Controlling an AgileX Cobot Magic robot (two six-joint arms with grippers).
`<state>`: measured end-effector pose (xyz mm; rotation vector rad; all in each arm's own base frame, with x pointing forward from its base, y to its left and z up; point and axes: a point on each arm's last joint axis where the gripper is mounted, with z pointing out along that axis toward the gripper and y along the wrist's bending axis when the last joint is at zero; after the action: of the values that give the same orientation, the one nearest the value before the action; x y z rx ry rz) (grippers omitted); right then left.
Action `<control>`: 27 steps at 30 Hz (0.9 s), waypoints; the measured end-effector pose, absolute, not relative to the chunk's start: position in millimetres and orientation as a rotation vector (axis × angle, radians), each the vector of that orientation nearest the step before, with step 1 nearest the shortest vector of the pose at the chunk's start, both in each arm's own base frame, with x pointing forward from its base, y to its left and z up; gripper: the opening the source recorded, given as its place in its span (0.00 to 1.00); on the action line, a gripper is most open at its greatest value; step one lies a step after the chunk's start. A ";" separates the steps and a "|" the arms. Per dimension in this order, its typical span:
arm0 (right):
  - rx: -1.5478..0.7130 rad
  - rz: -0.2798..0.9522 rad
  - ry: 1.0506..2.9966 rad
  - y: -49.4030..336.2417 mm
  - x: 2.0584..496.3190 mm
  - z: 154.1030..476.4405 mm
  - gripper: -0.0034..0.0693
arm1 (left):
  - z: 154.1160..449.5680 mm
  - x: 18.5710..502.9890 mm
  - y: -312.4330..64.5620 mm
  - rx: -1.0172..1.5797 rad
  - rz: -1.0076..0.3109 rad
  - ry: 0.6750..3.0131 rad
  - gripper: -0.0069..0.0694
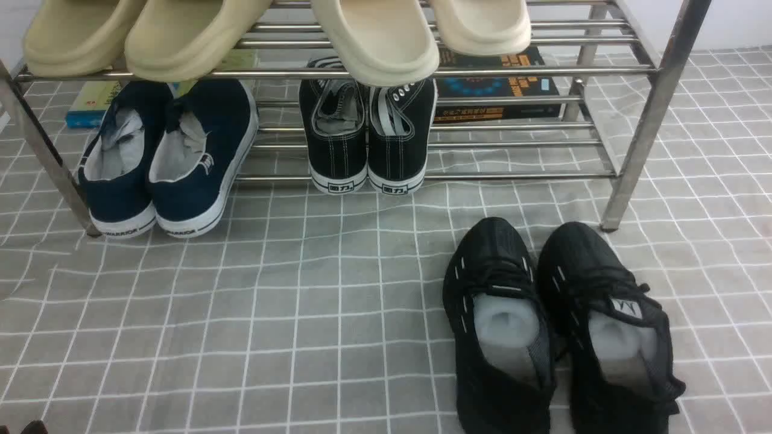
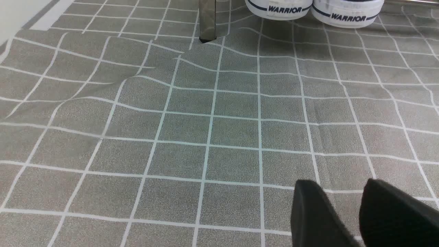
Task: Take the shoes off the shelf with your hand from the grey coffee tablecloth.
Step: 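Grasp the leftmost shoe on the bottom shelf of the shoe rack with the left gripper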
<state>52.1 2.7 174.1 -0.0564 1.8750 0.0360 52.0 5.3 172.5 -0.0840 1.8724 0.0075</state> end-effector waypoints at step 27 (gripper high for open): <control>-0.056 0.036 1.875 2.7 52.1 174.1 0.38 | 172.3 52.0 7.0 -0.066 0.048 1.871 0.40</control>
<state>52.1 2.7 174.1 -0.0562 1.8750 0.0361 52.0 7.0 172.3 -0.0658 1.8714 0.0480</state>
